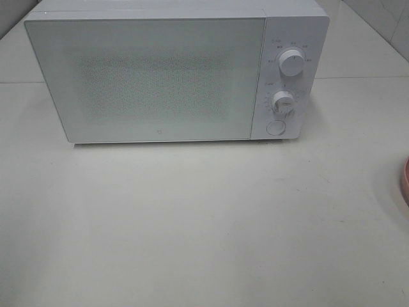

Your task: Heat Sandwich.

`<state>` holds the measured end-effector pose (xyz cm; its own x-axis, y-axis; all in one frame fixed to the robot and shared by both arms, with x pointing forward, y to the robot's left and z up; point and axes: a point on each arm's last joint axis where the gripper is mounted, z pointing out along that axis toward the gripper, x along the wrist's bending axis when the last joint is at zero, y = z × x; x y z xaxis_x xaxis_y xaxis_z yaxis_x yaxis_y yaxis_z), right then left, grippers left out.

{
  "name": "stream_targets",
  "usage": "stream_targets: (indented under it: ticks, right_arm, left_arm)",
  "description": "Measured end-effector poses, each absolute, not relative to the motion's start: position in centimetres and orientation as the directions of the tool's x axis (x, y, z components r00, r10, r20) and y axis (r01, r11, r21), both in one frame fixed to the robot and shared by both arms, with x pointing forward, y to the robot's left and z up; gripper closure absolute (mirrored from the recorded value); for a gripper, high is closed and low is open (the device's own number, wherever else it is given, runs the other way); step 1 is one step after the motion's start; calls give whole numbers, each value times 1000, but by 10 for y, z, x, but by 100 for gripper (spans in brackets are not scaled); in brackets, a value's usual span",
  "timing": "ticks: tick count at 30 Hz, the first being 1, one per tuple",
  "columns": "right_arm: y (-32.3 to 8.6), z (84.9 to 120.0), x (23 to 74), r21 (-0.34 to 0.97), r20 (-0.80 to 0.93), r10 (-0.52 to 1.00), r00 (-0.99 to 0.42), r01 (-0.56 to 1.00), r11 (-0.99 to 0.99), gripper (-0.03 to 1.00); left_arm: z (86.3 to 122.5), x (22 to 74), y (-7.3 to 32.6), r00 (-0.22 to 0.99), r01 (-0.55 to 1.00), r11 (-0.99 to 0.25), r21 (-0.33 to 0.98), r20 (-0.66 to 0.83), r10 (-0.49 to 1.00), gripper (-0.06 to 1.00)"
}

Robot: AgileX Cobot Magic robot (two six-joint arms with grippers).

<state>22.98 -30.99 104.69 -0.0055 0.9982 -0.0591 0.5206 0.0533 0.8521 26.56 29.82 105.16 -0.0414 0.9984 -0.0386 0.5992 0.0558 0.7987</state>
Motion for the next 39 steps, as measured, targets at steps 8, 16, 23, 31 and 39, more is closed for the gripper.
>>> stream_targets:
  ticks: [8, 16, 23, 31, 39]
  right_arm:
    - [-310, 1047, 230, 852, -59, 998, -6, 521, 53, 20]
    - [-310, 1047, 230, 852, -59, 998, -6, 521, 53, 20]
    - [-310, 1047, 230, 852, -59, 998, -6, 521, 53, 20]
    - [-310, 1047, 230, 852, -59, 998, -6, 521, 53, 20]
    - [-310, 1047, 230, 852, -59, 998, -6, 521, 53, 20]
  left_arm:
    - [1054, 235, 295, -35, 432, 41, 901, -28, 999, -5]
    - [1054, 235, 295, -35, 431, 41, 901, -28, 999, -5]
    - [1054, 235, 295, -35, 431, 41, 901, -28, 999, -5]
    - [1054, 235, 295, -35, 431, 41, 901, -28, 999, -5]
    - [1054, 235, 295, -35, 431, 41, 901, -28, 999, -5]
